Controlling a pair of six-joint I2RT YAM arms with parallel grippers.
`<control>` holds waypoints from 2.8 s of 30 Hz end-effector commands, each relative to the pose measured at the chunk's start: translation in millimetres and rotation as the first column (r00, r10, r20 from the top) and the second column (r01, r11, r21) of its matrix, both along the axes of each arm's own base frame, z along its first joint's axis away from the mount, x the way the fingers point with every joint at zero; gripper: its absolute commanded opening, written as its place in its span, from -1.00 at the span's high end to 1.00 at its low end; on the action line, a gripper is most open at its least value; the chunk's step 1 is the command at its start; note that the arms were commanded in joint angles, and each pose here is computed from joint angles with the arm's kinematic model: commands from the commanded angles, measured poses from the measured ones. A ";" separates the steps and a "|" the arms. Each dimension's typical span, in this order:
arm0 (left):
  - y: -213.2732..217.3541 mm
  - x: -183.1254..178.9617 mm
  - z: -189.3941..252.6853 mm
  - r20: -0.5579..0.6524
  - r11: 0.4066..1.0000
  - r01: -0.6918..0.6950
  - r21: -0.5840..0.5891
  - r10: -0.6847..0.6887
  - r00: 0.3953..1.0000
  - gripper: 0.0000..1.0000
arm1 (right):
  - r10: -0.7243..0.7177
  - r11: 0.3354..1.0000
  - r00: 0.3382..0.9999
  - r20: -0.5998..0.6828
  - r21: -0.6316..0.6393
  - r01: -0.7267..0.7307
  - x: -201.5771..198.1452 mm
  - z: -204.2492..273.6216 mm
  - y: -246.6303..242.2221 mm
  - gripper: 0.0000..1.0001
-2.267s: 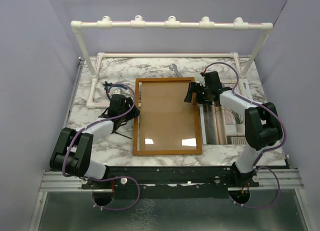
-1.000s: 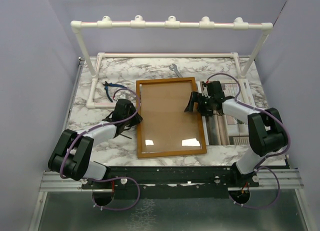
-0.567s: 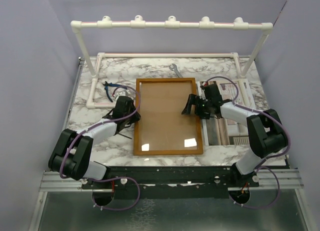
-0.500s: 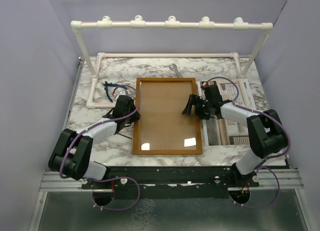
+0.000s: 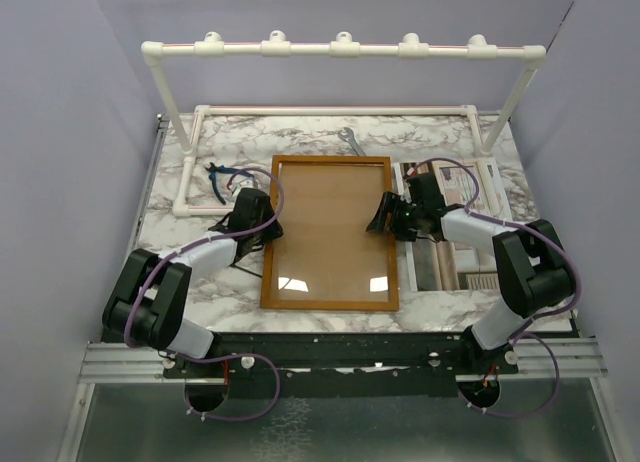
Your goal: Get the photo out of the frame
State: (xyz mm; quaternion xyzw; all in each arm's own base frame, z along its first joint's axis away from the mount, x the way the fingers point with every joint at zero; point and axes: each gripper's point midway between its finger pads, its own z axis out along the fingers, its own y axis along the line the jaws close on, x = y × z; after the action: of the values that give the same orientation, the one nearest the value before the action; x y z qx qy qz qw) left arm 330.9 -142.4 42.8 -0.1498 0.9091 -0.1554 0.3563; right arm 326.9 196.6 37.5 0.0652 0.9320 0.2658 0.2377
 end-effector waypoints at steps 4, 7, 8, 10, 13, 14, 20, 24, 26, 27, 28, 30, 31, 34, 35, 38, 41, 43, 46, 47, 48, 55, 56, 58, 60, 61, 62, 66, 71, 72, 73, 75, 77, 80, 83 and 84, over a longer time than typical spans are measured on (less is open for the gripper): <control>-1.7 14.0 7.0 0.040 1.000 -0.007 -0.008 0.008 0.999 0.12 | 0.023 0.999 0.999 0.031 0.045 -0.025 1.8 7.9 15.2 -0.43; 2.5 15.4 5.4 0.038 1.000 -0.023 -0.005 0.024 0.999 0.14 | 0.030 0.998 0.999 0.035 0.045 -0.032 4.7 8.2 21.1 -0.39; 3.0 15.9 4.9 0.038 1.000 -0.026 -0.004 0.026 0.999 0.15 | 0.032 0.998 0.999 0.035 0.045 -0.033 6.0 7.9 23.1 -0.37; 4.7 17.9 4.3 0.037 0.999 -0.035 -0.002 0.035 0.999 0.17 | 0.036 0.998 0.998 0.042 0.048 -0.038 10.9 9.7 27.4 -0.30; 12.8 19.9 2.3 0.030 0.998 -0.058 0.015 0.057 0.998 0.19 | 0.039 0.998 0.998 0.050 0.045 -0.041 17.6 11.6 33.2 -0.28; 17.1 21.1 2.3 0.029 0.998 -0.067 0.020 0.066 0.997 0.19 | 0.039 0.998 0.998 0.053 0.043 -0.042 20.0 13.1 34.5 -0.28; 28.9 22.1 0.8 0.027 0.996 -0.080 0.036 0.079 0.997 0.19 | 0.043 0.998 0.997 0.065 0.033 -0.045 31.8 16.9 44.7 -0.25; 37.0 24.2 0.6 0.026 0.995 -0.094 0.046 0.093 0.995 0.20 | 0.056 0.997 0.996 0.065 0.046 -0.059 33.2 16.0 55.9 -0.22; 41.6 25.4 2.2 0.028 0.993 -0.106 0.047 0.104 0.994 0.20 | 0.063 0.997 0.996 0.064 0.049 -0.067 32.6 15.3 62.4 -0.22; 43.1 25.8 2.9 0.029 0.993 -0.112 0.046 0.110 0.993 0.19 | 0.069 0.996 0.996 0.064 0.050 -0.073 32.0 15.0 66.0 -0.22; 43.8 26.5 4.3 0.032 0.992 -0.116 0.044 0.115 0.993 0.19 | 0.072 0.996 0.995 0.062 0.050 -0.075 31.6 13.6 68.2 -0.22; 42.6 27.7 6.3 0.035 0.993 -0.114 0.037 0.113 0.993 0.19 | 0.075 0.996 0.995 0.059 0.051 -0.078 31.8 13.0 70.3 -0.23; 41.5 28.1 7.0 0.035 0.993 -0.111 0.032 0.110 0.993 0.19 | 0.073 0.996 0.996 0.059 0.045 -0.075 32.1 12.2 69.2 -0.26; 39.5 27.8 9.1 0.036 0.994 -0.111 0.015 0.110 0.993 0.19 | 0.045 0.999 0.997 0.064 -0.001 -0.045 34.1 13.6 60.0 -0.57; 39.0 27.4 10.1 0.040 0.994 -0.111 0.011 0.111 0.993 0.19 | 0.032 0.999 0.997 0.068 -0.026 -0.030 34.1 13.5 54.5 -0.70; 38.7 25.5 11.4 0.045 0.994 -0.110 0.004 0.110 0.993 0.18 | -0.004 0.997 0.995 0.099 -0.080 0.012 34.6 18.5 39.8 -0.90; 38.2 23.3 10.3 0.041 0.994 -0.106 0.001 0.106 0.994 0.18 | -0.008 0.994 0.994 0.108 -0.111 0.020 30.7 22.4 31.5 -0.99; 38.7 21.6 8.1 0.036 0.994 -0.105 0.004 0.105 0.994 0.15 | -0.006 0.993 0.994 0.108 -0.117 0.019 27.0 24.0 28.7 -1.00; 43.2 19.8 7.2 0.038 0.993 -0.118 0.021 0.117 0.992 0.05 | -0.004 0.993 0.993 0.116 -0.115 0.018 21.1 27.4 25.5 -1.00; 46.0 19.1 8.2 0.040 0.991 -0.130 0.030 0.129 0.991 0.00 | -0.004 0.993 0.993 0.120 -0.119 0.019 19.2 27.8 23.4 -1.00; 49.1 18.2 9.1 0.042 0.989 -0.143 0.038 0.142 0.989 -0.05 | -0.007 0.992 0.991 0.130 -0.123 0.023 18.6 30.3 21.4 -1.00; 58.0 13.0 33.0 0.090 0.983 -0.181 0.042 0.176 0.980 -0.33 | -0.011 0.984 0.976 0.215 -0.169 0.048 15.6 50.8 4.2 -1.00; 58.8 11.7 36.1 0.097 0.982 -0.185 0.039 0.180 0.979 -0.37 | -0.016 0.983 0.971 0.237 -0.172 0.058 15.6 55.1 1.1 -1.00; 59.9 9.2 44.4 0.111 0.981 -0.192 0.029 0.187 0.976 -0.44 | -0.010 0.983 0.960 0.280 -0.172 0.061 13.1 63.8 -3.3 -1.00; 58.6 5.2 53.6 0.130 0.981 -0.195 0.003 0.193 0.973 -0.50 | -0.005 0.984 0.944 0.330 -0.165 0.063 10.2 75.5 -7.2 -1.00; 57.6 3.0 58.3 0.142 0.981 -0.194 -0.013 0.194 0.971 -0.55 | -0.006 0.985 0.932 0.362 -0.160 0.068 9.1 82.8 -9.8 -1.00; 55.9 0.7 63.8 0.158 0.981 -0.191 -0.029 0.193 0.968 -0.59 | -0.007 0.985 0.919 0.394 -0.155 0.074 6.9 88.8 -13.1 -1.00; 47.9 -10.1 82.0 0.223 0.985 -0.159 -0.066 0.170 0.960 -0.85 | -0.027 0.983 0.856 0.516 -0.143 0.117 -5.3 113.4 -31.8 -1.00; 37.7 -24.0 102.2 0.321 0.988 -0.118 -0.096 0.143 0.936 -0.98 | -0.106 0.968 0.754 0.648 -0.104 0.226 -19.0 145.5 -61.9 -1.00; 34.6 -26.5 105.8 0.345 0.990 -0.103 -0.098 0.131 0.929 -0.98 | -0.123 0.964 0.737 0.664 -0.096 0.248 -23.0 149.4 -68.2 -1.00; 32.7 -30.5 104.4 0.354 0.991 -0.091 -0.094 0.119 0.928 -0.98 | -0.138 0.962 0.718 0.682 -0.082 0.262 -27.3 154.2 -73.2 -1.00; 27.9 -33.5 110.5 0.399 0.992 -0.070 -0.103 0.106 0.911 -0.98 | -0.146 0.960 0.680 0.718 -0.064 0.274 -35.5 161.7 -80.8 -1.00; 26.6 -36.3 113.8 0.432 0.993 -0.059 -0.103 0.098 0.896 -0.98 | -0.148 0.958 0.646 0.749 -0.053 0.281 -42.8 166.6 -87.4 -1.00; 30.0 -37.0 116.8 0.475 0.994 -0.065 -0.091 0.100 0.874 -0.98 | -0.117 0.951 0.605 0.787 -0.086 0.296 -47.3 162.8 -96.8 -0.99; 28.1 -37.3 124.1 0.551 0.998 -0.032 -0.063 0.061 0.832 -0.98 | -0.073 0.949 0.558 0.827 -0.115 0.293 -52.0 164.5 -102.1 -0.98; 29.3 -38.0 126.2 0.565 0.998 -0.035 -0.053 0.059 0.823 -0.98 | -0.064 0.948 0.545 0.836 -0.120 0.296 -54.1 166.9 -104.4 -0.97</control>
State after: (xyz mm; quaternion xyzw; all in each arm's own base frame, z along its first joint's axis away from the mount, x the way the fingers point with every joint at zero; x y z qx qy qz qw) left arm 287.7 -118.6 147.4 -0.1489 0.7945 -0.2141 0.5485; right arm 274.0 105.3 199.0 0.0220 0.7477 0.1624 0.6435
